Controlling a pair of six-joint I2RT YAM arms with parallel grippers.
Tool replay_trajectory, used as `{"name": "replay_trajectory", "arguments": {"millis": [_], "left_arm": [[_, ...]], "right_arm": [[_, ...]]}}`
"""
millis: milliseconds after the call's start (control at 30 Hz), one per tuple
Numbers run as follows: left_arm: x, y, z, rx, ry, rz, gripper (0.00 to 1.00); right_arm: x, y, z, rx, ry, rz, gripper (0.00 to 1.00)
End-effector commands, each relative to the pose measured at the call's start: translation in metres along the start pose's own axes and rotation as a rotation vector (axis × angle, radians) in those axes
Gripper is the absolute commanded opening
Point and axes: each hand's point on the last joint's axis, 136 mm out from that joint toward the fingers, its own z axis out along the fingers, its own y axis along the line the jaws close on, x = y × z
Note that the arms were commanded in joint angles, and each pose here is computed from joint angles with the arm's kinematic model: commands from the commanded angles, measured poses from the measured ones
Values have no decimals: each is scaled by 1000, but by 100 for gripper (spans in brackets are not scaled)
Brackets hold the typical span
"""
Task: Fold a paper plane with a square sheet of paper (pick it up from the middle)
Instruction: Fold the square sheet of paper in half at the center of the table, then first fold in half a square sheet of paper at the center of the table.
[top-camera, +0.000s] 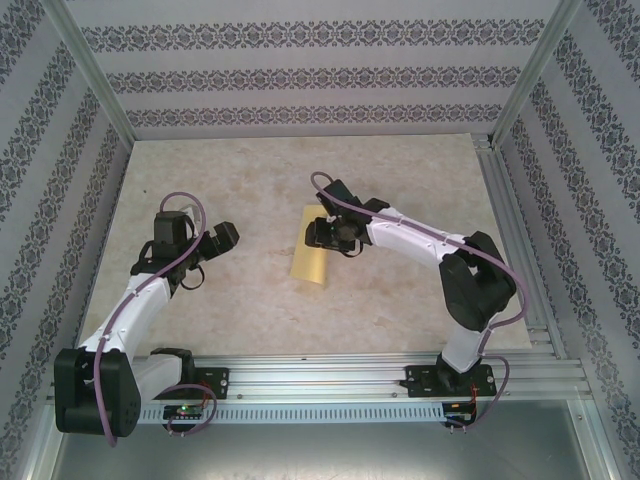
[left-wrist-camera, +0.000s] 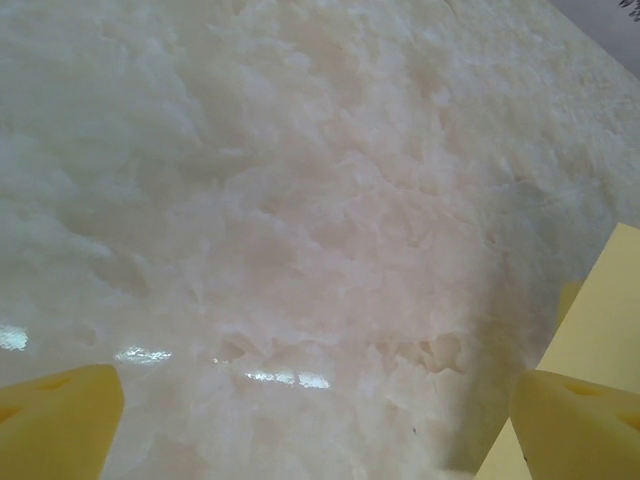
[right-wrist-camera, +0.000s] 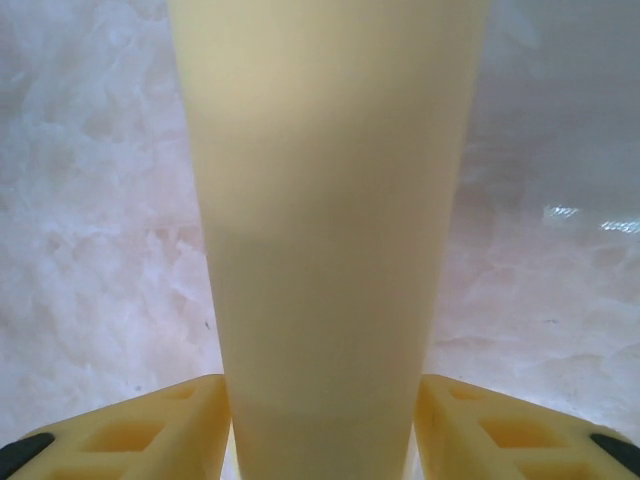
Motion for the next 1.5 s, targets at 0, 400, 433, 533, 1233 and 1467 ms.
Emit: {"name": "replay_trajectory", "arguments": {"millis": [0, 400, 433, 533, 1233, 1467], "left_arm": [[-8, -25, -4, 99, -2, -2, 100], [7, -77, 8, 227, 78, 65, 100], [11, -81, 11, 230, 93, 75, 100], [23, -96, 21, 231, 134, 113, 100], [93, -164, 83, 268, 307, 106, 55], [106, -176, 93, 288, 347, 103, 38]], "right_arm": [[-6, 4, -9, -171, -22, 31, 52], [17, -87, -21, -188, 5, 106, 63], [19, -93, -20, -177, 14, 111, 63], [23, -109, -19, -138, 26, 114, 63], [30, -119, -3, -18, 85, 75, 59], [27, -106, 5, -78, 70, 106, 61]]}}
